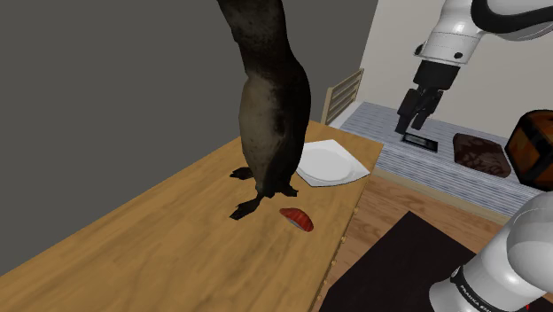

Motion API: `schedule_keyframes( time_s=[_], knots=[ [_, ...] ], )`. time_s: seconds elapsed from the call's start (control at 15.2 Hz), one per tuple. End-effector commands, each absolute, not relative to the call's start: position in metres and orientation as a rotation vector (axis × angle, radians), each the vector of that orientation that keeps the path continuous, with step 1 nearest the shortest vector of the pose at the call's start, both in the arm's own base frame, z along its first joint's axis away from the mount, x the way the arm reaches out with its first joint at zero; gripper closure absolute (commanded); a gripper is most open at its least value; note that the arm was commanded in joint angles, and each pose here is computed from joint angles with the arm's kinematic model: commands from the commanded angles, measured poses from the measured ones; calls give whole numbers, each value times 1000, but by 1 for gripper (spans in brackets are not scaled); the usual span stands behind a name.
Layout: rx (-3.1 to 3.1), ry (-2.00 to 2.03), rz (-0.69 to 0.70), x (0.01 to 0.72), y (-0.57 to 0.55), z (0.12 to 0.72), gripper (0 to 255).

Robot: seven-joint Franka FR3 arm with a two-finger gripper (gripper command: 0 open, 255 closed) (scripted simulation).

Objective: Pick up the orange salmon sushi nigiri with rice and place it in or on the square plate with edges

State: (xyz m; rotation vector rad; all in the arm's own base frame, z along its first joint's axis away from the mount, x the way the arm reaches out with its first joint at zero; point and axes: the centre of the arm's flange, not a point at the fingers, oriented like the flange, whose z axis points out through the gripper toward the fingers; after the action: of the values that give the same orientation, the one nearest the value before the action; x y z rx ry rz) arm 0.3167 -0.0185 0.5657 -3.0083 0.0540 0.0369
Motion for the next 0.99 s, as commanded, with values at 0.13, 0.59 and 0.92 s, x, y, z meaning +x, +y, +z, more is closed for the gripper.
schedule_keyframes(
  time_s=[0.13, 0.59, 0.92],
  knots=[
    [-3021, 20, 28, 326, 2, 550, 0],
    [-3063, -102, -6, 354, 73, 492, 0],
    [-3089, -191, -30, 371, 123, 449, 0]
  ],
)
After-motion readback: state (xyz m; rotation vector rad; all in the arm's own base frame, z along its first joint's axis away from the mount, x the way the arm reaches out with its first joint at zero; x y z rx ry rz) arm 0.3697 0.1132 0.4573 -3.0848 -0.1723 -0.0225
